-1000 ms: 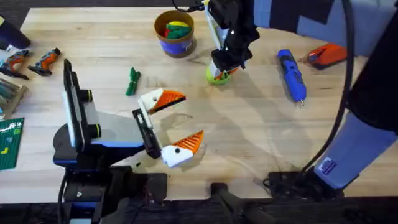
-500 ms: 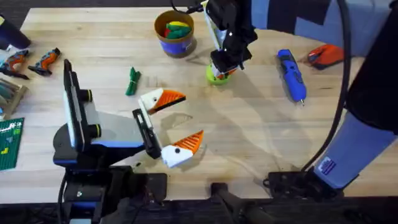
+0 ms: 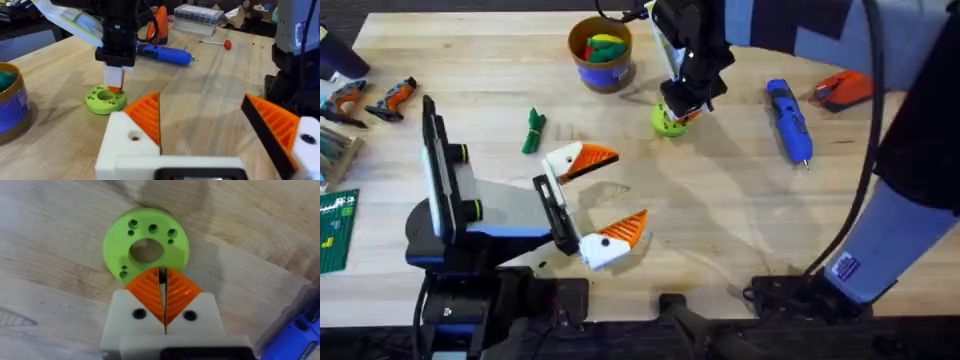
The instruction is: Pick up the gripper from the table and insert it into the empty holder that is missing its gripper. Then pick up a screw, insert it into the mounting hole, and use the screwdriver to tighten it. Finally, clean up the table by picking up the vegetable and placing it into the bucket.
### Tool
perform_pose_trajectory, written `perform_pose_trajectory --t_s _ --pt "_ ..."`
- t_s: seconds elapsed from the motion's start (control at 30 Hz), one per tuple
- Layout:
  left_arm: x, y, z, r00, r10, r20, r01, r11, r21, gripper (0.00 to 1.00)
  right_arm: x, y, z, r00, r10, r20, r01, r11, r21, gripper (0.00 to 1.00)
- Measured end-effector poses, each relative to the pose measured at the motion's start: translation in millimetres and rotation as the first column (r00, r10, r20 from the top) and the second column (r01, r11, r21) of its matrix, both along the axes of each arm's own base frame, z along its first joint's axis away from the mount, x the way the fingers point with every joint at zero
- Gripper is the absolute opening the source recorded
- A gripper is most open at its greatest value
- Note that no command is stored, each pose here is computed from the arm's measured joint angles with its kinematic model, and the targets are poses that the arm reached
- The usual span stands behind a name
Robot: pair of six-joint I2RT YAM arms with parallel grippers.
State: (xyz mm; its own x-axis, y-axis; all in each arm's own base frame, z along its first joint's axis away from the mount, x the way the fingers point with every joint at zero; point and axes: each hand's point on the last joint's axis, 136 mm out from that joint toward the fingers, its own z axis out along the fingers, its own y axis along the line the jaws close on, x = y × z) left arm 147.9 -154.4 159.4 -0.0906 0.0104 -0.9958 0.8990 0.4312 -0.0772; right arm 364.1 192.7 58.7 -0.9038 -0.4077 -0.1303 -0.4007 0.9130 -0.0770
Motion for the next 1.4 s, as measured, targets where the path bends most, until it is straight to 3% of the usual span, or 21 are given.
perform_pose_trajectory --t_s 0.33,0.73,0.9,0.93,1.17,1.4 --pt "0.0 0.0 0 1.000 0.000 0.000 0.000 1.000 0.000 0.985 -1 -1 16 1.000 0.000 -0.005 0.000 1.000 -0.006 0.007" --pt "0.0 0.0 0 1.000 0.000 0.000 0.000 1.000 0.000 0.985 5 1 126 0.991 -0.002 0.136 -0.007 0.998 0.065 0.006" --pt "0.0 0.0 0 1.000 0.000 0.000 0.000 1.000 0.000 0.985 -5 11 158 0.983 0.077 0.164 -0.088 0.994 0.061 0.006" --pt "0.0 0.0 0 1.000 0.000 0.000 0.000 1.000 0.000 0.985 -18 32 172 0.968 0.178 0.179 -0.192 0.979 0.065 0.006" --pt "0.0 0.0 0 1.000 0.000 0.000 0.000 1.000 0.000 0.985 -71 104 204 0.847 0.480 0.230 -0.515 0.848 0.127 0.006" --pt "0.0 0.0 0 1.000 0.000 0.000 0.000 1.000 0.000 0.986 -124 135 204 0.713 0.674 0.195 -0.699 0.706 0.115 0.006"
